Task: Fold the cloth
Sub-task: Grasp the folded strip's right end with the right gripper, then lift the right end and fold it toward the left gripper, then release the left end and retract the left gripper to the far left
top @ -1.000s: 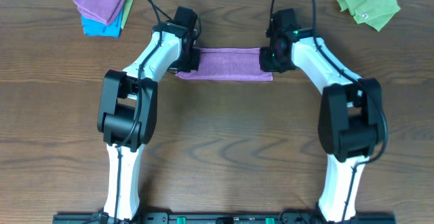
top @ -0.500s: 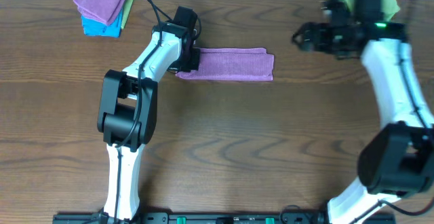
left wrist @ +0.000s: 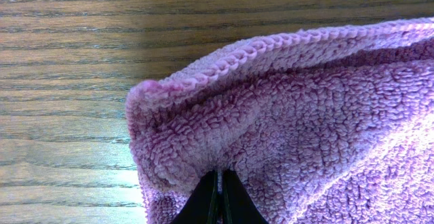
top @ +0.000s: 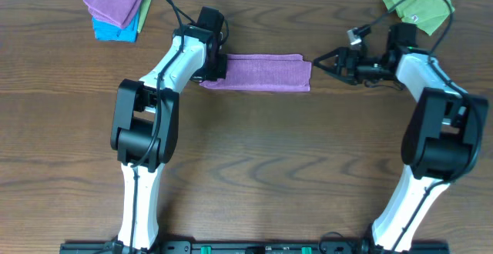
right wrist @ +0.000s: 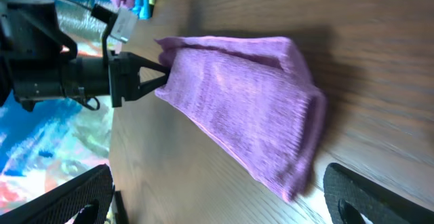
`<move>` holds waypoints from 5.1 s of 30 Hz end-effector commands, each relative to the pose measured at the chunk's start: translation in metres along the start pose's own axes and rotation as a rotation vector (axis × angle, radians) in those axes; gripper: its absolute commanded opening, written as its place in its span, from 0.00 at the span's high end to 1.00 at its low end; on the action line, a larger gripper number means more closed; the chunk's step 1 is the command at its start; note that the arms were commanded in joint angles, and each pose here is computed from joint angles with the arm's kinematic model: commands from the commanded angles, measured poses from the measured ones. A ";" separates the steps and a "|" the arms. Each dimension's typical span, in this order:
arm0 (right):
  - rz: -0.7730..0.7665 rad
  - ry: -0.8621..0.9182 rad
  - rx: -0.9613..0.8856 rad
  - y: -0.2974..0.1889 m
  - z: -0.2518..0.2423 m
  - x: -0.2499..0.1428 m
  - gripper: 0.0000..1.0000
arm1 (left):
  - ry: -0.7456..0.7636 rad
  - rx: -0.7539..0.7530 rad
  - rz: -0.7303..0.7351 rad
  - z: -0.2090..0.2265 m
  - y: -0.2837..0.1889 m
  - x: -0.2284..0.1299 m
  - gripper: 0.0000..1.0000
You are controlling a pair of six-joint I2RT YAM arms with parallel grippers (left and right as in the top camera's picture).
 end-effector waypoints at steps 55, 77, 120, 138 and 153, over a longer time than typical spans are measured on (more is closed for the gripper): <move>0.037 0.044 -0.022 0.068 0.015 0.038 0.99 | -0.005 0.006 0.028 0.001 0.012 -0.008 0.94; 0.308 -0.122 -0.581 0.076 0.035 0.018 0.99 | -0.006 -0.046 0.040 -0.007 0.011 -0.010 0.94; 0.569 -0.352 -1.271 0.006 0.031 0.009 0.99 | -0.070 -0.394 -0.305 -0.010 -0.203 0.050 0.94; 0.547 -0.585 -1.247 0.088 0.053 0.001 0.99 | -0.161 -0.438 -0.523 0.058 -0.344 0.018 0.94; 0.532 -0.715 -1.179 0.141 0.067 -0.010 0.99 | -0.143 -0.483 -0.521 0.051 -0.353 0.012 0.94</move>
Point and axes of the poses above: each gripper's point midway between its finger pads, its own y axis out along the fingers, its own z axis along the line the jaws close on, x = y × z, the point moved 1 cm from there along -y, back along the fingers, and after that the axes turned 10 degrees about -y, right-handed, at the moved point
